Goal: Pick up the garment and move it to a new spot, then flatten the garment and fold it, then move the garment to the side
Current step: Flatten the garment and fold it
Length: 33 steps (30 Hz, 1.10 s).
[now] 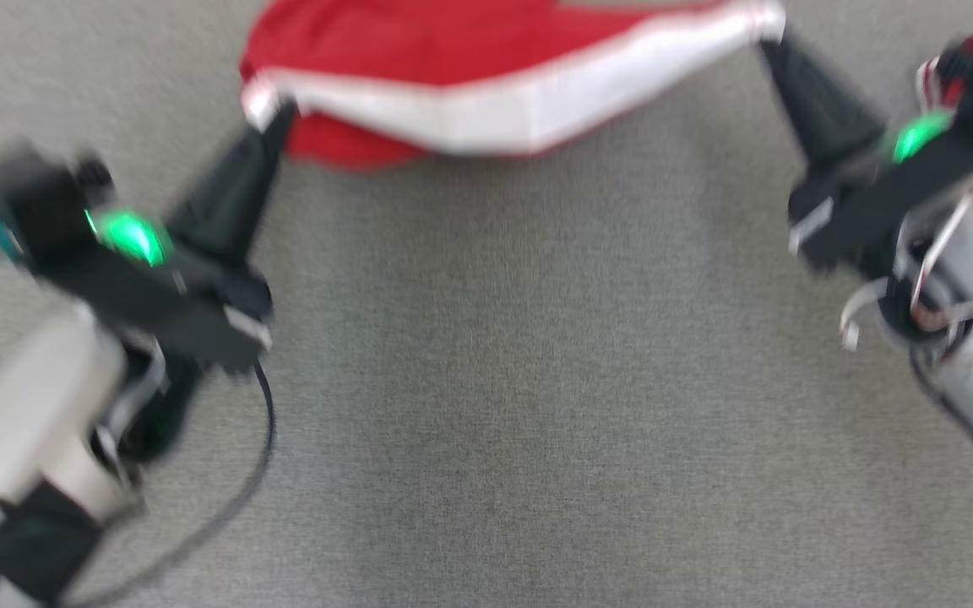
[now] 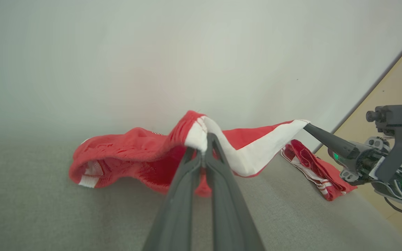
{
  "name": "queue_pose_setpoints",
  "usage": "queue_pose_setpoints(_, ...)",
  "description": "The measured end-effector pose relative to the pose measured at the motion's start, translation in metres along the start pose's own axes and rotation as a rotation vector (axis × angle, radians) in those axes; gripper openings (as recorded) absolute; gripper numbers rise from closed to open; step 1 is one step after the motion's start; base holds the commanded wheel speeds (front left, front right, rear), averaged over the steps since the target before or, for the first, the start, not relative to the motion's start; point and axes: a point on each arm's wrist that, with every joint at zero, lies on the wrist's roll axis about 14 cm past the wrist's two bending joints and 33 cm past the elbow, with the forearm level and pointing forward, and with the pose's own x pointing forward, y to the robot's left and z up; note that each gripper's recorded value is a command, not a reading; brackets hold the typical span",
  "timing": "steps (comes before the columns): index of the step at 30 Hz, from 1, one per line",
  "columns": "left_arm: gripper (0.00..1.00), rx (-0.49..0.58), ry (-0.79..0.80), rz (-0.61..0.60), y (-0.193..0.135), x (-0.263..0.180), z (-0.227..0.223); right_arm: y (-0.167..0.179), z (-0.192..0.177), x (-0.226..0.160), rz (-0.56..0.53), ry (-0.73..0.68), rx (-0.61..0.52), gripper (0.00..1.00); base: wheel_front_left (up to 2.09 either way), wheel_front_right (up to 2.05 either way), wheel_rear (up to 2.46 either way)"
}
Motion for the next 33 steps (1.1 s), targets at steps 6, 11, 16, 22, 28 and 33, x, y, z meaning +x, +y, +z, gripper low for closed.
queue_pose_setpoints(6, 0.0, -0.026, 0.012, 0.025, -0.03, -0.043, -0.013, 0.023, -0.012, -0.047, 0.014, 0.067, 0.053, 0.0, 0.0, 0.0, 0.0)
queue_pose_setpoints(11, 0.0, -0.062, 0.025, 0.038, -0.057, -0.072, -0.027, 0.036, -0.01, -0.081, 0.011, 0.081, 0.088, 0.0, 0.0, 0.0, 0.0)
queue_pose_setpoints(16, 0.0, -0.104, 0.037, 0.063, -0.078, -0.097, -0.041, 0.052, -0.013, -0.116, 0.021, 0.126, 0.142, 0.0, 0.0, 0.0, 0.0)
queue_pose_setpoints(22, 0.0, -0.138, 0.043, 0.111, -0.091, -0.122, -0.055, 0.053, -0.022, -0.155, -0.02, 0.167, 0.175, 0.0, 0.0, 0.0, 0.0)
queue_pose_setpoints(28, 0.0, -0.134, 0.056, 0.186, -0.089, -0.153, -0.067, 0.051, -0.042, -0.194, -0.075, 0.25, 0.224, 0.0, 0.0, 0.0, 0.0)
queue_pose_setpoints(33, 0.0, -0.117, 0.083, 0.244, -0.081, -0.178, -0.077, 0.055, -0.06, -0.212, -0.085, 0.326, 0.258, 0.0, 0.0, 0.0, 0.0)
